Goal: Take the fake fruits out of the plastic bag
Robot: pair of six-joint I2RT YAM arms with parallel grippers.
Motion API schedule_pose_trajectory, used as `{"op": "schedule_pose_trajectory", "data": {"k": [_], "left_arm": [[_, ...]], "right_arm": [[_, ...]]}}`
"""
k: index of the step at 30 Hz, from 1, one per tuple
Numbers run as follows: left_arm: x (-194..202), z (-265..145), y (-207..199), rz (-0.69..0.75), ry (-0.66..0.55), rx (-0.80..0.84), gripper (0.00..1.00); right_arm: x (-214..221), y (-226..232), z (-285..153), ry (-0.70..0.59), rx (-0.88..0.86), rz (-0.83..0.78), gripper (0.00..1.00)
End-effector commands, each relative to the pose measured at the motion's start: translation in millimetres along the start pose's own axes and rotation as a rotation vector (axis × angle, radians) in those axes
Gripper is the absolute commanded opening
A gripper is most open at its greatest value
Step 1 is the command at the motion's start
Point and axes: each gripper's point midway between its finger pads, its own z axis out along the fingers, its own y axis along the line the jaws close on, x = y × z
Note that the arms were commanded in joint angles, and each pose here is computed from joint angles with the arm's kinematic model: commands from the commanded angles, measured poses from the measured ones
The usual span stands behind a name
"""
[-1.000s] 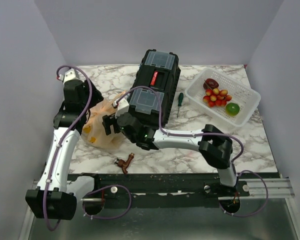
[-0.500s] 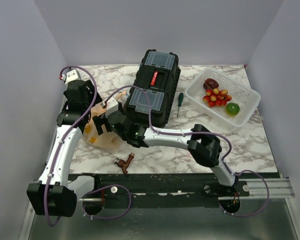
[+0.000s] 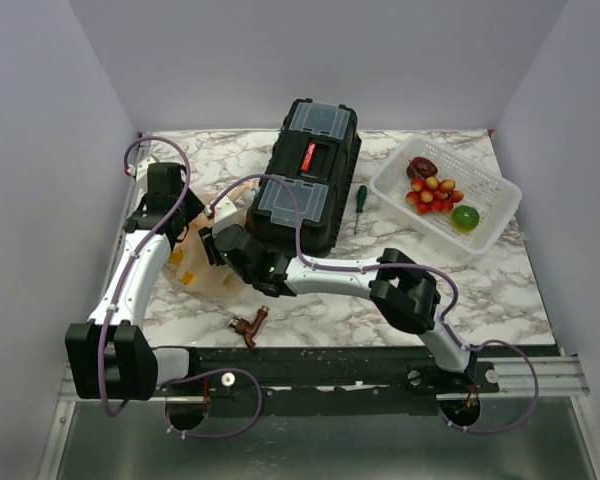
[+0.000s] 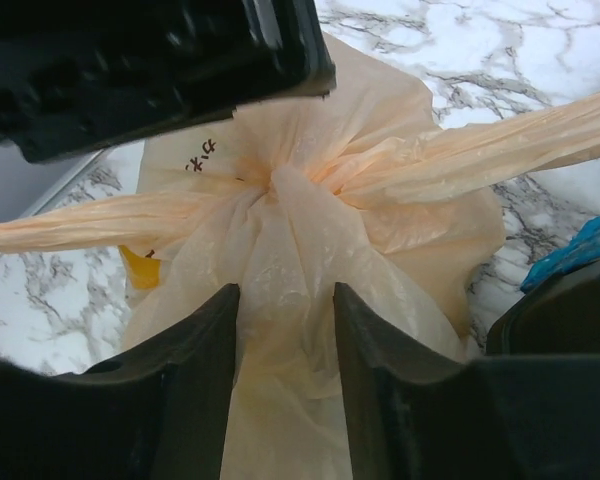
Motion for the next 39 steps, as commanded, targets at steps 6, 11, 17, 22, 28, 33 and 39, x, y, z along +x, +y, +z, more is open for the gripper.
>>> {"op": "schedule_pose_trajectory", "data": {"k": [6,11,17,22,28,33,39], "left_arm": [[31,17,6,-0.060,0.132,-0.028,0.50],[41,26,9,-0.044,0.173,-0.045,0.42],[43,30,12,-0.025,0.189,-0.066,0.24],[30,27,10,0.022,0.155,-0.058,0.04],[20,19,-3,0.071,0.119,0.032,0.00],[-1,12,7,0.095,0.035,-0.030,0.00],[-6,2,-3,0.108,0.003,0.048,0.00]], "right_arm": [[11,-3,-4,-0.004,0.010,-0.022,0.30],[8,-2,-7,-0.014,-0.002,-0.014,0.27],[5,-3,-8,-0.020,-0.004,-0.024,0.20],[11,-9,-12,-0.009,0.015,-0.042,0.12],[7,-18,-20,-0.010,0.036,-0.063,0.01],[8,-31,-43,-0.059,0.060,-0.071,0.01],[12,-30,-69,-0.116,0.063,-0.060,0.01]]}}
